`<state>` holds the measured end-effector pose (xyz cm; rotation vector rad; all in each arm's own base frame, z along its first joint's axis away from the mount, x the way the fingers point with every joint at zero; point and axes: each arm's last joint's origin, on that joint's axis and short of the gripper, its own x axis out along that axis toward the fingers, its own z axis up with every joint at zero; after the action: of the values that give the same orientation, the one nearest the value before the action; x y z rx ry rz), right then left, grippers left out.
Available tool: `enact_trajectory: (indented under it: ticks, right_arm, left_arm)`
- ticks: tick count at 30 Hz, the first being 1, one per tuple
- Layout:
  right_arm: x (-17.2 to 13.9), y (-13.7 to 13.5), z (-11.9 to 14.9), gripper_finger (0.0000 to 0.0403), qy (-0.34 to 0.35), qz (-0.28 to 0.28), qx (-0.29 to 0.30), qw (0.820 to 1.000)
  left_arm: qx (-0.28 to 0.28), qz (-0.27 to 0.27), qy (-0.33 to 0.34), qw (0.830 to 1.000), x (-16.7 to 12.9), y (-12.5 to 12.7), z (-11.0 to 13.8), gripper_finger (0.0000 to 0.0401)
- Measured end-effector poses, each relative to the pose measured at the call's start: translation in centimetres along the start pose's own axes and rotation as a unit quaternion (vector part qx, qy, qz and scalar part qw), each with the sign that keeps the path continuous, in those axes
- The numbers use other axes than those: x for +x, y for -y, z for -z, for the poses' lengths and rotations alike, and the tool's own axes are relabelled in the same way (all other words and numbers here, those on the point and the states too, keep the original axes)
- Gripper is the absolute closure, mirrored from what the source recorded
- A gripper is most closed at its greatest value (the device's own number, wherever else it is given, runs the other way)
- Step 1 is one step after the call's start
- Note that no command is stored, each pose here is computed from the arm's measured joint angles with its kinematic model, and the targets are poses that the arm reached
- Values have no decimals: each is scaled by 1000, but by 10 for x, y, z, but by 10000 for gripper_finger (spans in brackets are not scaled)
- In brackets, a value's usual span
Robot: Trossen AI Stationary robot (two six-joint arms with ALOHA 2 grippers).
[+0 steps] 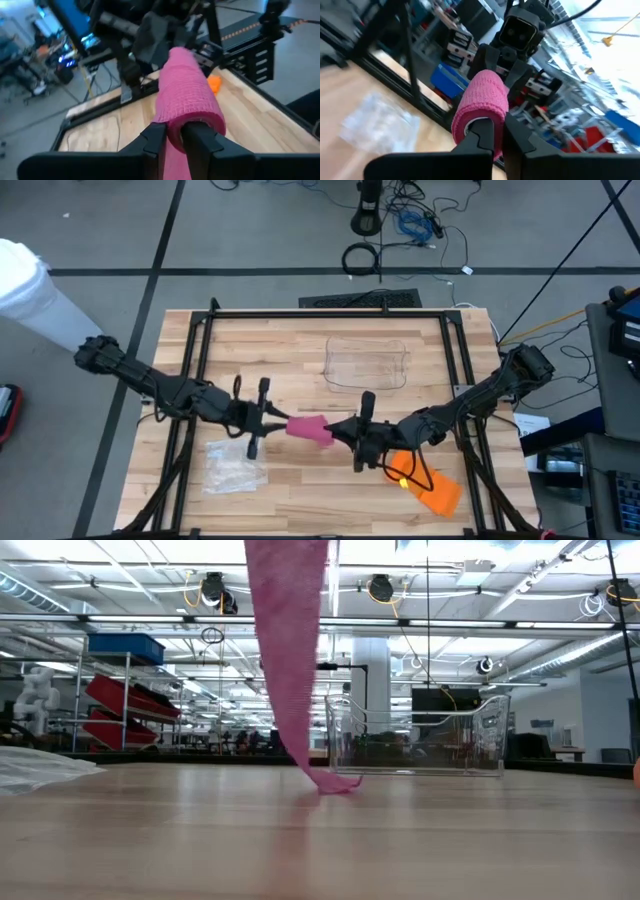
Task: Roll bandage
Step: Roll the pink bandage
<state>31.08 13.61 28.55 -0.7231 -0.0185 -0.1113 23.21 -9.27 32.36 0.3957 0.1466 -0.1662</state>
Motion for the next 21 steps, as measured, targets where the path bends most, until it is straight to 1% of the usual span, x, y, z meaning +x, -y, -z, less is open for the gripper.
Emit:
enact_trajectory:
  ticks: [5, 9, 12, 16, 21]
  right_arm:
    - [3, 2, 2, 401, 21, -25, 56, 998]
    - [4, 3, 4, 401, 18, -29, 75, 997]
    - [4, 3, 4, 401, 17, -29, 81, 996]
    - [4, 3, 4, 398, 15, -27, 80, 996]
    - [4, 3, 4, 401, 12, -23, 80, 996]
  left_arm:
    - [45, 13, 18, 999, -2, 8, -5, 339]
    - [56, 14, 19, 998, -3, 9, -6, 340]
    - [58, 14, 17, 998, -3, 9, -5, 354]
    - [58, 14, 8, 998, -2, 8, -3, 388]
    - [38, 6, -3, 999, -2, 6, -1, 388]
